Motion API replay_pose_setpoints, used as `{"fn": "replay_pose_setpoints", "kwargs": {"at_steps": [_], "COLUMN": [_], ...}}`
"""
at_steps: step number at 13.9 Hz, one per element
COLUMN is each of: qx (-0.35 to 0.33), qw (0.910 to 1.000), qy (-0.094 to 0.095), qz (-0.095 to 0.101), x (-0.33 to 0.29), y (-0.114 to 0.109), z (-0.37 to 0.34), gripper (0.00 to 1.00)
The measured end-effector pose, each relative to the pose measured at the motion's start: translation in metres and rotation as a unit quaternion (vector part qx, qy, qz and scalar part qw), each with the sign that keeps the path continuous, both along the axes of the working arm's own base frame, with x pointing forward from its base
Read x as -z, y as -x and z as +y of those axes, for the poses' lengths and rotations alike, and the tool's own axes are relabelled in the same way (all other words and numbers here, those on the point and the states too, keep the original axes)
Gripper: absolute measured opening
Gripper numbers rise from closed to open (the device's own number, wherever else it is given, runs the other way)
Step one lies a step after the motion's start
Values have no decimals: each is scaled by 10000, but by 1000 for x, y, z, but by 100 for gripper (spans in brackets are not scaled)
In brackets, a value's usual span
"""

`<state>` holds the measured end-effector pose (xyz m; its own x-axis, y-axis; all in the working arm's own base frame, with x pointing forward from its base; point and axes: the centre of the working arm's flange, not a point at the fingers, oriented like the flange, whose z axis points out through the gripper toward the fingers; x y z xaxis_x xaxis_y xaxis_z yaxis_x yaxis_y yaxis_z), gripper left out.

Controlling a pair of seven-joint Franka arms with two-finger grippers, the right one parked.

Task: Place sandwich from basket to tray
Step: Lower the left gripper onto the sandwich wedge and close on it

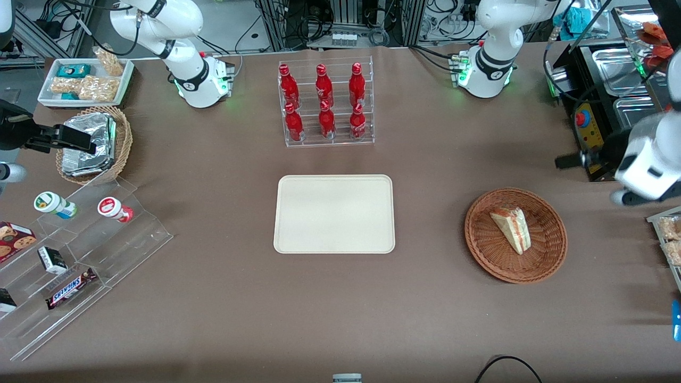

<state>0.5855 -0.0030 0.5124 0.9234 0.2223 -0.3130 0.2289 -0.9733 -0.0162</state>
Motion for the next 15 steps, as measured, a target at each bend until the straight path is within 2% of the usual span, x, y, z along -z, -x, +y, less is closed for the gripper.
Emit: {"fn": "replay_pose_setpoints", "kwargs": {"at_steps": [3,8,11,15], "qx": [-486,-897,-965,-1024], "qw": [9980,9889,9869,9861], "qy": [-92,-109,-68,27], "qz": [-396,-1179,-1288,-1309], "x": [82,170,215,253], "y": [-5,7,19,16], "z": [2,-2,-5,-11], "gripper": [100,100,100,100]}}
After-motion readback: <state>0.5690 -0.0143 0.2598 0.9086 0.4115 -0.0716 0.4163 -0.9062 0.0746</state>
